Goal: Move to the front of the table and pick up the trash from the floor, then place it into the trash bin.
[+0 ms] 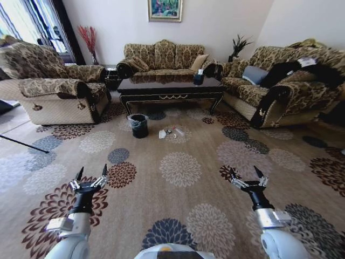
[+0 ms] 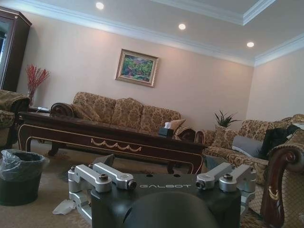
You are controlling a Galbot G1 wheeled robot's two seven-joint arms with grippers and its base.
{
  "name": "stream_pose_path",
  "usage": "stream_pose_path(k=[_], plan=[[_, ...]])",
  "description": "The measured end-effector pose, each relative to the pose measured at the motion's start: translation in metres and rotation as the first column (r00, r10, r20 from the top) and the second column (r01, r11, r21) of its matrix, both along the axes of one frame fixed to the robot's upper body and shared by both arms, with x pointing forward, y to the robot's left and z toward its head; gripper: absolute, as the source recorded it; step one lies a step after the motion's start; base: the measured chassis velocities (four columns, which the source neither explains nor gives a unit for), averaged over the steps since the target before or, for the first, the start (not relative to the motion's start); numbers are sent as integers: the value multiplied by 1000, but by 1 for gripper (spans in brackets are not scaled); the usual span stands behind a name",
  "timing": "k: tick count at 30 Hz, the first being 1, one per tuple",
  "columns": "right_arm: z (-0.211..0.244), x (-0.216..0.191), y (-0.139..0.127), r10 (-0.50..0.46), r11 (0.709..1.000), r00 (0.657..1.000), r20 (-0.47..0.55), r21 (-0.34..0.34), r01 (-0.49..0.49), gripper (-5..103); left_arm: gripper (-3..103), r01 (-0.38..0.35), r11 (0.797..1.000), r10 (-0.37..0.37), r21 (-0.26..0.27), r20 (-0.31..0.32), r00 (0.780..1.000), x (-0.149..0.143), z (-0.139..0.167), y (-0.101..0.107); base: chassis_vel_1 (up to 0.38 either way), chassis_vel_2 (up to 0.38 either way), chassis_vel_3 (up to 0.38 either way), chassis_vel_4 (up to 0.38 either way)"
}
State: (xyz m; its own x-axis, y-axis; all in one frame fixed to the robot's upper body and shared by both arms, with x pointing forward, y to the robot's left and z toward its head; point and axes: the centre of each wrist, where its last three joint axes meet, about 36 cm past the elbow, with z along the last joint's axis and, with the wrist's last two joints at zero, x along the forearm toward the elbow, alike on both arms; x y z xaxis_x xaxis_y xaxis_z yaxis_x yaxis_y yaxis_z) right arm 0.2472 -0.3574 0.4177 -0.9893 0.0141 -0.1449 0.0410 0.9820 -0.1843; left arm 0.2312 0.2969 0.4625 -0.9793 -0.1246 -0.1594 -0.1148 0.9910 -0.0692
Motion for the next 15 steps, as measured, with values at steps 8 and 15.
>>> stream_pose_path(k=[8, 15], plan=[[0, -8, 4, 23, 1000, 1000, -6, -1, -23, 100, 100, 1, 1000, -1, 1, -3, 1000, -2, 2, 1, 0, 0, 0, 0], [3, -9, 8, 21, 1000, 1000, 6, 7, -21, 100, 100, 5, 1000, -5, 5, -11, 1000, -5, 0, -1, 0, 0, 0, 0]])
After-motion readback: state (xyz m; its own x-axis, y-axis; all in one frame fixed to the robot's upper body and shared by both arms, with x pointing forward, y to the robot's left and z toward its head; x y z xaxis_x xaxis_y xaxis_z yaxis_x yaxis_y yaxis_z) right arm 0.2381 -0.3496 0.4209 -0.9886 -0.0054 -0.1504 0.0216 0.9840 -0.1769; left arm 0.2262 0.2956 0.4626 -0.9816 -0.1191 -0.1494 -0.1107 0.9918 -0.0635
